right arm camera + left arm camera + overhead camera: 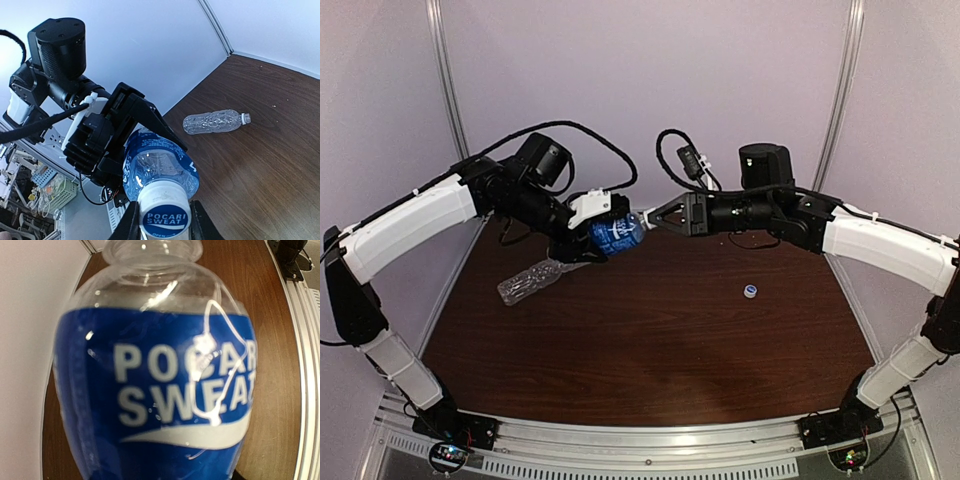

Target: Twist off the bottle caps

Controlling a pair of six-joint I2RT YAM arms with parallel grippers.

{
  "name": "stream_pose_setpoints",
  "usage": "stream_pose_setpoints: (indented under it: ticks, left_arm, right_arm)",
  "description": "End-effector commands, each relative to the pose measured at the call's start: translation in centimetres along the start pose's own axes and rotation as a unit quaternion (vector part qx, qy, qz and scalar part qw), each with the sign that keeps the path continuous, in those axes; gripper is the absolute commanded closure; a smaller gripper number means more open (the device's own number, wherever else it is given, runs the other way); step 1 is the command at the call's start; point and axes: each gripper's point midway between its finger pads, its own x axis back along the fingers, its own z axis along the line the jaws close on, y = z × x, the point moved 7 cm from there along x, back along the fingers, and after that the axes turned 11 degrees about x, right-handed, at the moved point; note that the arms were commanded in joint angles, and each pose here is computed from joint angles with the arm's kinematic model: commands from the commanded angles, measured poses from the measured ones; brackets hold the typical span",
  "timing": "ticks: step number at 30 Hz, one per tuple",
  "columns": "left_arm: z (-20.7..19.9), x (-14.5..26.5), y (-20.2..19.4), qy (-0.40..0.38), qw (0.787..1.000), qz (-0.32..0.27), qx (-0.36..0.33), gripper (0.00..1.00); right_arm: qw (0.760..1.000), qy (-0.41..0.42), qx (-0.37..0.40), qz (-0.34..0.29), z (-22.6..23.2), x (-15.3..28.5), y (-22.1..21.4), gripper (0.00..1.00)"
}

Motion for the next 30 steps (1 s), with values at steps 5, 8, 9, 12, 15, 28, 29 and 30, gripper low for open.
stream_pose_setpoints:
  ticks: [5,8,9,12,15,28,29,30]
  left_arm:
    - [-0.8,1.5,0.6,-0.029,0.999,-0.035,-0.017,0.50]
    - [-2.3,2.0,0.4,-0.088,0.994,-0.044,-0.038,0.50]
    - [-2.8,2.1,0.3,-0.108,0.992,-0.047,-0.041,0.50]
    - [-3.5,1.9,-0.3,-0.139,0.989,-0.040,-0.043,0.51]
    - [-4.1,1.5,-0.7,-0.174,0.983,-0.035,-0.043,0.51]
    - [-4.4,1.1,-0.8,-0.197,0.979,-0.031,-0.039,0.52]
    - [-4.3,1.2,-0.8,-0.193,0.980,-0.029,-0.039,0.52]
    - [-4.2,1.4,-0.8,-0.188,0.981,-0.027,-0.040,0.52]
  right_arm:
    - [0.993,0.075,0.086,0.001,2.3,0.4,0.5,0.98]
    - [0.973,0.098,0.209,0.012,3.8,1.4,-0.5,1.00]
    - [0.961,0.104,0.255,0.018,4.3,1.7,-1.1,1.00]
    - [0.924,0.108,0.363,0.045,5.3,2.1,-2.6,1.00]
    - [0.889,0.106,0.439,0.077,6.0,2.1,-3.7,1.00]
    - [0.812,-0.004,0.568,0.135,6.0,1.5,-4.6,0.19]
    - [0.824,-0.015,0.553,0.120,6.1,1.5,-4.1,0.03]
    - [0.837,-0.025,0.537,0.102,6.3,1.7,-3.5,0.01]
